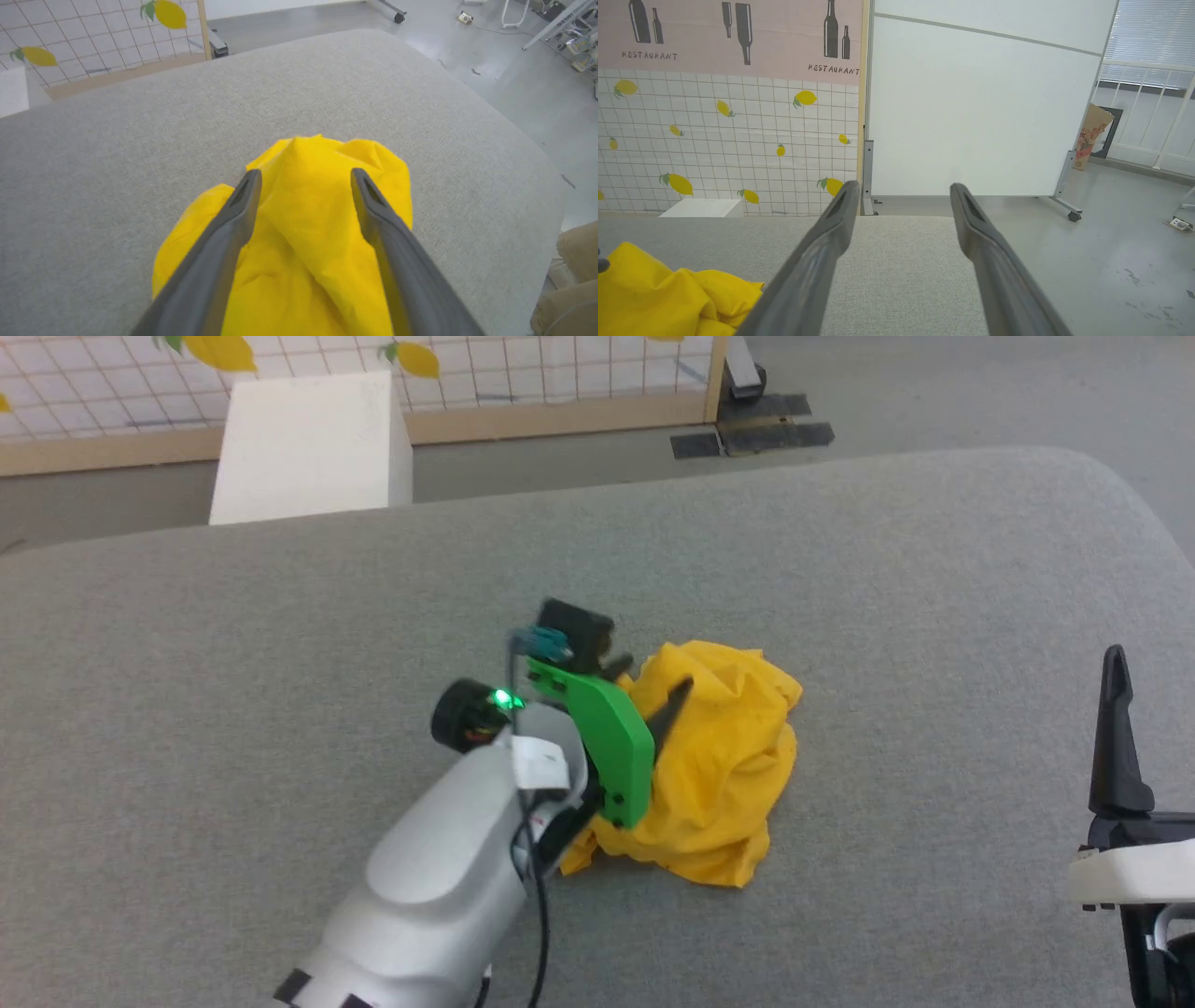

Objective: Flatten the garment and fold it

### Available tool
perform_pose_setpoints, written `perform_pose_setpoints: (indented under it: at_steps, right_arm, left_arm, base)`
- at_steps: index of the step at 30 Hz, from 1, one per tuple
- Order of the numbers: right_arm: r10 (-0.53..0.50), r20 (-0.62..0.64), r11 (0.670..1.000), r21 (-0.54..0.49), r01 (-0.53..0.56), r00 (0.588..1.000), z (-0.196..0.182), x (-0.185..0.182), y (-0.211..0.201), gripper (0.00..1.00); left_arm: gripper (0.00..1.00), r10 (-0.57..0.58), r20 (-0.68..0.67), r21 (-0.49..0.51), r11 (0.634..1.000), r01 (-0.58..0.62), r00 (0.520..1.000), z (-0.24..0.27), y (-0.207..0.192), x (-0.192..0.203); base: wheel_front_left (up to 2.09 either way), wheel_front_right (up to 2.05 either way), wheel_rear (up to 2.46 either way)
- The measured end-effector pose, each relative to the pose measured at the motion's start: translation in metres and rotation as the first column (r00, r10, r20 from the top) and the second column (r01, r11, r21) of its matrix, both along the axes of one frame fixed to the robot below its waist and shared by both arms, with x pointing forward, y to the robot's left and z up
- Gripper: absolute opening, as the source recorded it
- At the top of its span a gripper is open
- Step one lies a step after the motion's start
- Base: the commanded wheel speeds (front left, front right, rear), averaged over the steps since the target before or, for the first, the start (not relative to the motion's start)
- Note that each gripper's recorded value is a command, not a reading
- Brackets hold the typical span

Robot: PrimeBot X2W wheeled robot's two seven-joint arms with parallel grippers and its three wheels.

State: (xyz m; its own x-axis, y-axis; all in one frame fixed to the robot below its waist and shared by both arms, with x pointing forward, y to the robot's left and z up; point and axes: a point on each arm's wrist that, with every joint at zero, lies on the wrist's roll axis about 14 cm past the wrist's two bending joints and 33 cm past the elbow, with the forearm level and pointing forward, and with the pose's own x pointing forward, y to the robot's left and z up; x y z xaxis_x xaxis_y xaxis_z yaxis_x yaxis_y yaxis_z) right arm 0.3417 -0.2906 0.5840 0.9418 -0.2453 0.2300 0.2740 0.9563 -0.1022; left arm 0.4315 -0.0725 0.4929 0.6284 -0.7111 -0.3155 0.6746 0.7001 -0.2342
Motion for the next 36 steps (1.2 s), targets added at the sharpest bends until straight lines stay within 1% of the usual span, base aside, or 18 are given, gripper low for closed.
perform_pose_setpoints:
  at_steps: [1, 3, 5, 7, 8, 9, 11, 14, 15, 17, 20, 23, 24, 26, 27, 33, 36]
  right_arm:
    - [0.002, 0.003, 1.000, 0.000, -0.002, 1.000, 0.001, -0.001, 0.001, 1.00]
    - [0.010, 0.013, 1.000, 0.000, -0.010, 1.000, 0.004, -0.001, 0.003, 1.00]
    - [0.020, 0.017, 1.000, 0.002, -0.020, 1.000, 0.006, -0.002, 0.006, 1.00]
    - [0.031, 0.017, 1.000, 0.003, -0.031, 0.999, 0.006, -0.003, 0.010, 1.00]
    - [0.035, 0.016, 0.999, 0.004, -0.035, 0.999, 0.006, -0.003, 0.011, 1.00]
    - [0.039, 0.013, 0.999, 0.005, -0.039, 0.999, 0.005, -0.003, 0.012, 1.00]
    - [0.043, 0.001, 0.999, 0.008, -0.043, 0.999, 0.002, -0.004, 0.014, 1.00]
    - [0.047, -0.007, 0.999, 0.011, -0.047, 0.999, 0.000, -0.004, 0.015, 1.00]
    - [0.048, -0.009, 0.999, 0.012, -0.048, 0.999, -0.001, -0.003, 0.015, 1.00]
    - [0.049, -0.023, 0.999, 0.019, -0.049, 0.999, -0.006, -0.004, 0.015, 1.00]
    - [0.052, -0.047, 0.998, 0.032, -0.051, 0.998, -0.015, -0.004, 0.016, 1.00]
    - [0.058, -0.058, 0.998, 0.040, -0.056, 0.997, -0.020, -0.003, 0.017, 1.00]
    - [0.060, -0.059, 0.997, 0.045, -0.057, 0.996, -0.021, -0.003, 0.018, 1.00]
    - [0.064, -0.073, 0.997, 0.051, -0.060, 0.995, -0.027, -0.003, 0.019, 1.00]
    - [0.069, -0.091, 0.996, 0.059, -0.064, 0.993, -0.034, -0.002, 0.021, 1.00]
    - [0.084, -0.092, 0.995, 0.066, -0.078, 0.992, -0.034, 0.006, 0.024, 1.00]
    - [0.105, -0.077, 0.992, 0.073, -0.100, 0.991, -0.024, 0.021, 0.030, 1.00]
  left_arm:
    - [1.00, 0.023, 0.028, -0.027, 0.999, -0.022, 0.999, 0.011, 0.005, 0.005]
    - [1.00, 0.114, 0.114, -0.114, 0.988, -0.101, 0.987, 0.044, 0.024, 0.019]
    - [1.00, 0.217, 0.206, -0.194, 0.965, -0.177, 0.954, 0.074, 0.051, 0.031]
    - [1.00, 0.362, 0.288, -0.277, 0.918, -0.285, 0.886, 0.100, 0.093, 0.038]
    - [1.00, 0.408, 0.323, -0.290, 0.902, -0.321, 0.854, 0.106, 0.110, 0.039]
    - [1.00, 0.466, 0.357, -0.309, 0.877, -0.369, 0.809, 0.111, 0.131, 0.037]
    - [1.00, 0.545, 0.391, -0.338, 0.834, -0.436, 0.741, 0.114, 0.162, 0.029]
    - [1.00, 0.614, 0.435, -0.361, 0.789, -0.497, 0.659, 0.112, 0.191, 0.007]
    - [1.00, 0.614, 0.456, -0.353, 0.789, -0.503, 0.644, 0.110, 0.194, 0.000]
    - [1.00, 0.633, 0.472, -0.354, 0.774, -0.525, 0.614, 0.107, 0.202, -0.016]
    - [1.00, 0.633, 0.498, -0.328, 0.770, -0.547, 0.592, 0.100, 0.207, -0.035]
    - [1.00, 0.622, 0.526, -0.272, 0.769, -0.578, 0.580, 0.088, 0.211, -0.051]
    - [1.00, 0.621, 0.525, -0.255, 0.767, -0.589, 0.582, 0.081, 0.212, -0.056]
    - [1.00, 0.595, 0.540, -0.197, 0.777, -0.598, 0.595, 0.067, 0.212, -0.064]
    - [1.00, 0.603, 0.508, -0.167, 0.769, -0.617, 0.615, 0.051, 0.211, -0.071]
    - [1.00, 0.625, 0.470, -0.184, 0.760, -0.623, 0.623, 0.044, 0.208, -0.070]
    - [1.00, 0.630, 0.465, -0.182, 0.755, -0.630, 0.621, 0.042, 0.210, -0.068]
  base:
    - [0.00, 0.00, 0.00]
    - [0.00, 0.00, 0.00]
    - [0.00, 0.00, 0.00]
    - [0.00, 0.00, 0.00]
    - [0.00, 0.00, 0.00]
    - [0.00, 0.00, 0.00]
    - [0.00, 0.00, 0.00]
    - [0.00, 0.00, 0.00]
    - [0.00, 0.00, 0.00]
    - [0.00, 0.00, 0.00]
    - [0.00, 0.00, 0.00]
    - [0.00, 0.00, 0.00]
    - [0.00, 0.00, 0.00]
    - [0.00, 0.00, 0.00]
    - [0.00, 0.00, 0.00]
    - [0.00, 0.00, 0.00]
    - [0.00, 0.00, 0.00]
